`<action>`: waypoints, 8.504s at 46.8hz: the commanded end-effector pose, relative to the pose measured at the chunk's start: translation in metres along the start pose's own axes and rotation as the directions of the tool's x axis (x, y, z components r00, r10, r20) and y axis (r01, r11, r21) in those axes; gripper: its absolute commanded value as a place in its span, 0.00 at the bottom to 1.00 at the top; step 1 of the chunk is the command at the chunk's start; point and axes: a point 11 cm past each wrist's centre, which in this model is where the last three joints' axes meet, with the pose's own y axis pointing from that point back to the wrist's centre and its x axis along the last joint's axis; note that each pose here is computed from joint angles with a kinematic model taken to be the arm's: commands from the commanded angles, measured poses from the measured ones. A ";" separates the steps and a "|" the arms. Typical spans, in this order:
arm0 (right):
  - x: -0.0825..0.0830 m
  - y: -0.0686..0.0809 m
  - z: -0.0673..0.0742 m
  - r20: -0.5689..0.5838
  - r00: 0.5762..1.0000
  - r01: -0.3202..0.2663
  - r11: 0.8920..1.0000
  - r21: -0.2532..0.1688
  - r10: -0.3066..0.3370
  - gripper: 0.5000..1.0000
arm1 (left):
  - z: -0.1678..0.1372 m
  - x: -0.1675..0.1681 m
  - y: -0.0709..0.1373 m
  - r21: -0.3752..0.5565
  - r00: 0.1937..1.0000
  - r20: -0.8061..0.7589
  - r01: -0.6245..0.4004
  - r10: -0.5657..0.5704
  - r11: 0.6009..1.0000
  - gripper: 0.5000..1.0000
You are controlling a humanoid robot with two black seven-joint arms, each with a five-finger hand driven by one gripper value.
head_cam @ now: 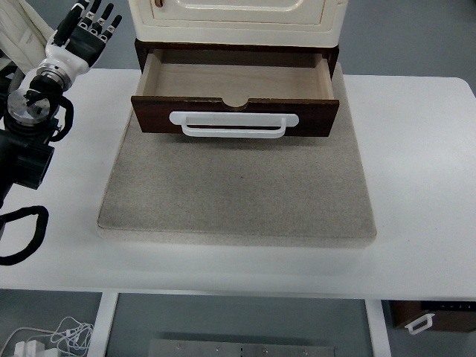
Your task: Close the drawer under the combination cabinet
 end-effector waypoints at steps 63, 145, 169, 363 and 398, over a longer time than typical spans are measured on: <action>0.000 0.000 0.000 0.001 1.000 0.000 1.000 0.000 0.000 0.90 | 0.135 -0.243 0.030 0.026 0.716 0.487 0.560 -0.500 0.828 0.99; 0.000 0.000 0.000 0.001 1.000 0.000 1.000 0.000 0.000 0.90 | -0.110 -0.256 0.165 0.919 -0.263 0.389 0.175 -0.883 0.353 0.99; 0.000 0.000 0.000 -0.001 1.000 0.000 1.000 0.000 0.000 0.90 | -0.150 -0.194 0.180 0.960 -0.291 0.184 -0.152 -0.939 0.236 0.99; 0.000 0.000 0.000 -0.001 1.000 0.000 1.000 0.000 0.000 0.90 | -0.126 -0.156 0.049 0.672 -0.329 0.436 -0.501 -0.838 0.546 0.97; 0.000 0.000 0.000 -0.001 1.000 0.000 1.000 0.000 0.000 0.90 | -0.131 -0.181 0.047 0.736 -0.296 0.473 -0.386 -0.830 0.557 0.99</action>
